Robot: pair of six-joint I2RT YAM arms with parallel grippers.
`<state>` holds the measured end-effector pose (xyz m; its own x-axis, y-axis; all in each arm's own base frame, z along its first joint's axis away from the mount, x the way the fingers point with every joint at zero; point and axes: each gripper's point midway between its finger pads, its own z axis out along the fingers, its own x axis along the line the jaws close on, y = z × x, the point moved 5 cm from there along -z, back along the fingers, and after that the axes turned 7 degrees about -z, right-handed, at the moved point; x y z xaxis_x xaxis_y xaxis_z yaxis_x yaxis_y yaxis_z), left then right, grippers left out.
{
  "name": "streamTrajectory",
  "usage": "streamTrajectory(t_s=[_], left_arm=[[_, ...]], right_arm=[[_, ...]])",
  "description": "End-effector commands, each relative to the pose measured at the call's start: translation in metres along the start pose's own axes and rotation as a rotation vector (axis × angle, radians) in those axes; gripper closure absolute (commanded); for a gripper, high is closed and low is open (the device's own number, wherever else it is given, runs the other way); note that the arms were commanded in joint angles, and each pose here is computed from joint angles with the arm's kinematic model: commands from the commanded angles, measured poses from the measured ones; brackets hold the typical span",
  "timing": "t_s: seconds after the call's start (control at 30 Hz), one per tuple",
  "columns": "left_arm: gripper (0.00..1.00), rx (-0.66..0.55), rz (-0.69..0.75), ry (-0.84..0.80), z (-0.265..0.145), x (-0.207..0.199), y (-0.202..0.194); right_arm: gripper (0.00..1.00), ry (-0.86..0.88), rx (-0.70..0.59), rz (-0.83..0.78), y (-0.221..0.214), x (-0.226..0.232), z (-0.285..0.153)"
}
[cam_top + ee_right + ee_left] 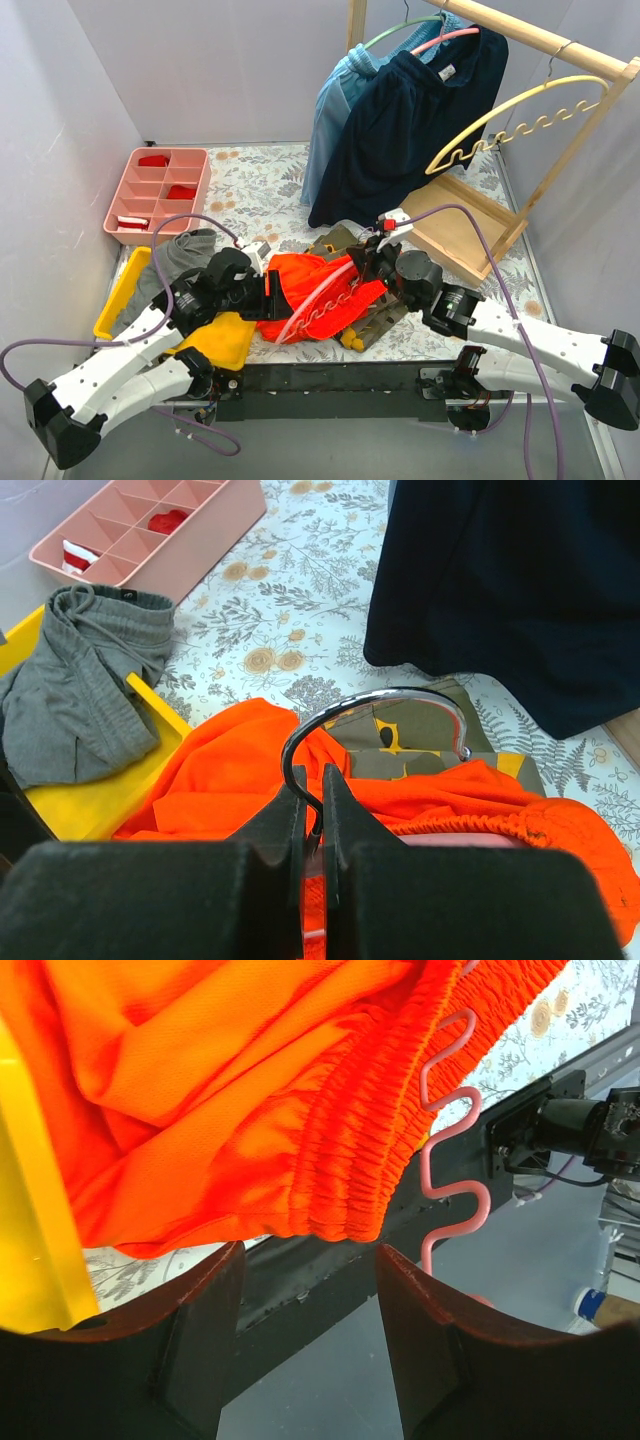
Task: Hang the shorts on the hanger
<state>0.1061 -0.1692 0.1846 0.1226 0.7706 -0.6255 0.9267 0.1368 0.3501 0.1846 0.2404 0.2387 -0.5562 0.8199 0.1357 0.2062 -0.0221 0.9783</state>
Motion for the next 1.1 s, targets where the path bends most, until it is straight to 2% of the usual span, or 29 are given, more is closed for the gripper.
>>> streamTrajectory(t_s=[0.0,0.13,0.33,0.57,0.7,0.73,0.8,0.83,0.93,0.97,1.0,1.07], left_arm=[[0.44,0.012,0.004,-0.059,0.006,-0.016,0.001],[0.42,0.047,0.033,-0.038,0.022,-0.022,-0.012],[0.4,0.027,0.043,-0.016,0.04,-0.027,-0.014],[0.46,-0.023,0.039,0.058,0.051,-0.017,-0.011],[0.53,-0.023,0.04,0.059,0.056,-0.013,-0.014],[0.59,-0.024,0.041,0.056,0.056,-0.013,-0.015],[0.64,-0.028,0.046,0.038,0.058,-0.014,-0.015],[0.73,-0.019,0.044,0.023,0.058,-0.015,-0.017],[0.85,0.005,0.039,-0.017,0.057,-0.015,-0.023],[0.95,0.002,0.04,-0.023,0.056,-0.015,-0.024],[0.99,0.002,0.035,-0.017,0.054,-0.013,-0.025],[1.0,-0.01,0.031,-0.024,0.043,-0.013,-0.025]], right_arm=[[0.99,0.017,-0.103,-0.004,0.02,0.001,-0.004],[0.99,0.021,-0.114,-0.001,0.02,0.001,-0.005],[0.99,0.026,-0.123,0.005,0.02,0.002,-0.006],[0.99,0.014,-0.142,0.018,0.025,0.002,-0.007],[0.99,0.008,-0.15,0.021,0.025,0.003,-0.007],[0.99,0.006,-0.151,0.021,0.026,0.003,-0.006],[0.99,0.005,-0.153,0.022,0.027,0.004,-0.005],[0.99,0.006,-0.147,0.018,0.026,0.005,-0.004],[0.99,0.003,-0.15,0.016,0.029,0.006,-0.002],[0.99,0.0,-0.155,0.017,0.031,0.006,-0.002],[0.99,-0.003,-0.161,0.016,0.033,0.006,-0.002],[0.99,-0.024,-0.166,0.008,0.035,0.003,-0.002]])
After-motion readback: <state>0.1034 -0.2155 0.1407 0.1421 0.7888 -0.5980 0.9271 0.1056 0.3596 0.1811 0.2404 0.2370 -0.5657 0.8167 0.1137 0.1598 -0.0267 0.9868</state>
